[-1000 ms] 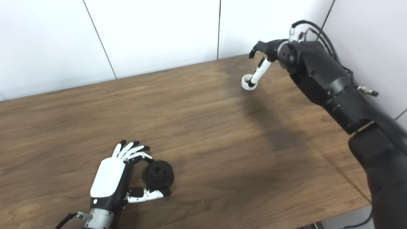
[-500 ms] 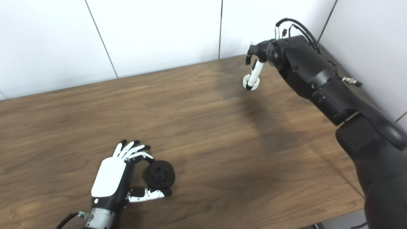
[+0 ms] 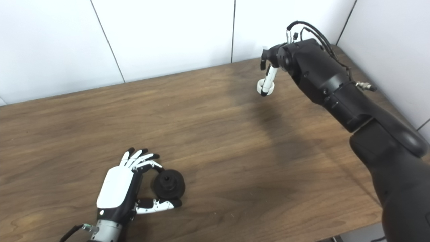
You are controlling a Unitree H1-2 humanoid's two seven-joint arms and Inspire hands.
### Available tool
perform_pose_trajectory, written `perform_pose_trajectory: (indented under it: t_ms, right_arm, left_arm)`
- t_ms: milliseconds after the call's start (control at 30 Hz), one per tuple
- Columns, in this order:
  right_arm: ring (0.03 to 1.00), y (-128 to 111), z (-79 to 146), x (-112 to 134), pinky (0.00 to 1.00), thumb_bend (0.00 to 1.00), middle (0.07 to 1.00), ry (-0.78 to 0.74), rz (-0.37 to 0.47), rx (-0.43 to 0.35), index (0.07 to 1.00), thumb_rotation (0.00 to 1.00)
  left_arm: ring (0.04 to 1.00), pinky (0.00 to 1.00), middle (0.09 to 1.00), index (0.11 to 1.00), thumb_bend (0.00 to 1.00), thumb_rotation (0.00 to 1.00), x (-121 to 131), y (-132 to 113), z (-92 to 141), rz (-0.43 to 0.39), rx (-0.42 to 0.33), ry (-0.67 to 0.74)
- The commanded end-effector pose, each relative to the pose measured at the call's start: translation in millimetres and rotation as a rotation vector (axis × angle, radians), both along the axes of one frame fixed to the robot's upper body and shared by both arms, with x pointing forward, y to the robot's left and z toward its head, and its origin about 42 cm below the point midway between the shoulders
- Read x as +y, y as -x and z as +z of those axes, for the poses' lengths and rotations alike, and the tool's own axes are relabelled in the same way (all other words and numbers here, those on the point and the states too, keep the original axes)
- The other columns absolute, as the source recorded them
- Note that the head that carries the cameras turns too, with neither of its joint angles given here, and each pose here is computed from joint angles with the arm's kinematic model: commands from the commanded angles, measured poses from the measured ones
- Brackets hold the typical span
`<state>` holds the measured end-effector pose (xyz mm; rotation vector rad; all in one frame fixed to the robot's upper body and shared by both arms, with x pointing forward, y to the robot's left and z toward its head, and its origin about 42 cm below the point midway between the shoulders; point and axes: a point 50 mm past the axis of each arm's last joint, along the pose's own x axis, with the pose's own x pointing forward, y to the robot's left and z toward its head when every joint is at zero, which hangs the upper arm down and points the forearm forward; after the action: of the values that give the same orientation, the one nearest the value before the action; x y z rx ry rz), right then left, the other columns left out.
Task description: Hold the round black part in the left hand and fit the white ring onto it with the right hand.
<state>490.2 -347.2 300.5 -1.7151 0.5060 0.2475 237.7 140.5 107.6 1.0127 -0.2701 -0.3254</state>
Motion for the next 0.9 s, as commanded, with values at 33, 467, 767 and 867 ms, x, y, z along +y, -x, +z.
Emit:
perform_pose_trajectory:
  t_ms: [33, 467, 767, 867]
  right_arm:
    - [0.999, -5.8, 32.2, -9.2, 1.0, 0.86, 0.953, 0.038, -0.009, -0.086, 0.789, 0.36]
    - [1.0, -1.5, 26.9, -18.4, 1.0, 0.84, 0.963, 0.049, -0.018, -0.094, 0.784, 0.34]
    - [0.998, -0.2, 19.4, -20.1, 1.0, 0.84, 0.954, 0.066, -0.009, -0.1, 0.778, 0.35]
    - [0.996, 0.4, 18.6, -19.5, 1.0, 0.84, 0.951, 0.065, -0.005, -0.103, 0.774, 0.36]
  left_arm:
    - [0.912, 1.0, 0.805, 0.483, 0.53, 0.06, 10.9, 15.9, -25.2, 0.009, 0.133, -0.106]
    - [0.913, 1.0, 0.805, 0.483, 0.53, 0.06, 10.6, 15.5, -24.4, 0.01, 0.13, -0.096]
    - [0.909, 1.0, 0.804, 0.483, 0.53, 0.06, 10.3, 15.0, -23.8, 0.011, 0.13, -0.094]
    - [0.912, 1.0, 0.806, 0.483, 0.53, 0.06, 10.3, 14.8, -23.8, 0.01, 0.132, -0.099]
